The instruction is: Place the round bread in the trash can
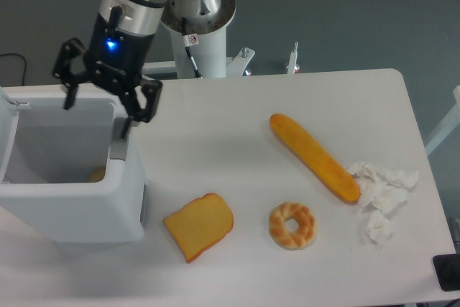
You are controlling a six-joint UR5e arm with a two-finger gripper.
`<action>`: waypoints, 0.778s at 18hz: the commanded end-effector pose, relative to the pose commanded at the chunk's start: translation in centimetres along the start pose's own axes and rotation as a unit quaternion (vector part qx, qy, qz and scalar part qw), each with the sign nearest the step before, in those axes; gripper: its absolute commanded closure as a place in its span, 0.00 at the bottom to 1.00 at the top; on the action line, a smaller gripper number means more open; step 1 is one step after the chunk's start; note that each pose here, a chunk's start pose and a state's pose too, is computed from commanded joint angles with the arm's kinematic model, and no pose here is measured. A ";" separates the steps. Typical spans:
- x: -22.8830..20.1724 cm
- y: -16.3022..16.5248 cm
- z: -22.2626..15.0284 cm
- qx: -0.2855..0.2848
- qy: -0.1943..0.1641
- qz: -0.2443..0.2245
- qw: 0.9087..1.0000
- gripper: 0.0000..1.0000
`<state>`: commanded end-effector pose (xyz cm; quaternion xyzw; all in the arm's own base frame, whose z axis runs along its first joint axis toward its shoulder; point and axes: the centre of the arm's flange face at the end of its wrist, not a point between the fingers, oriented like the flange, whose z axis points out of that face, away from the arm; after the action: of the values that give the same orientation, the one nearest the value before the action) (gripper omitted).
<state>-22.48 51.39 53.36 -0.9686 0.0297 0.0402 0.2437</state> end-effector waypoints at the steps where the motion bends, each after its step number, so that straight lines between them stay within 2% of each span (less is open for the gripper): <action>1: -0.2 0.2 0.0 -0.010 -0.010 0.015 1.000 0.00; 4: -0.4 0.7 -0.3 -0.026 -0.031 0.026 0.999 0.00; 8: -0.9 1.5 -0.8 -0.070 -0.073 0.089 0.991 0.00; 14: -1.7 2.2 -1.0 -0.100 -0.102 0.089 0.986 0.00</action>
<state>-24.31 49.07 53.32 -0.9724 0.0869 0.1628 0.1426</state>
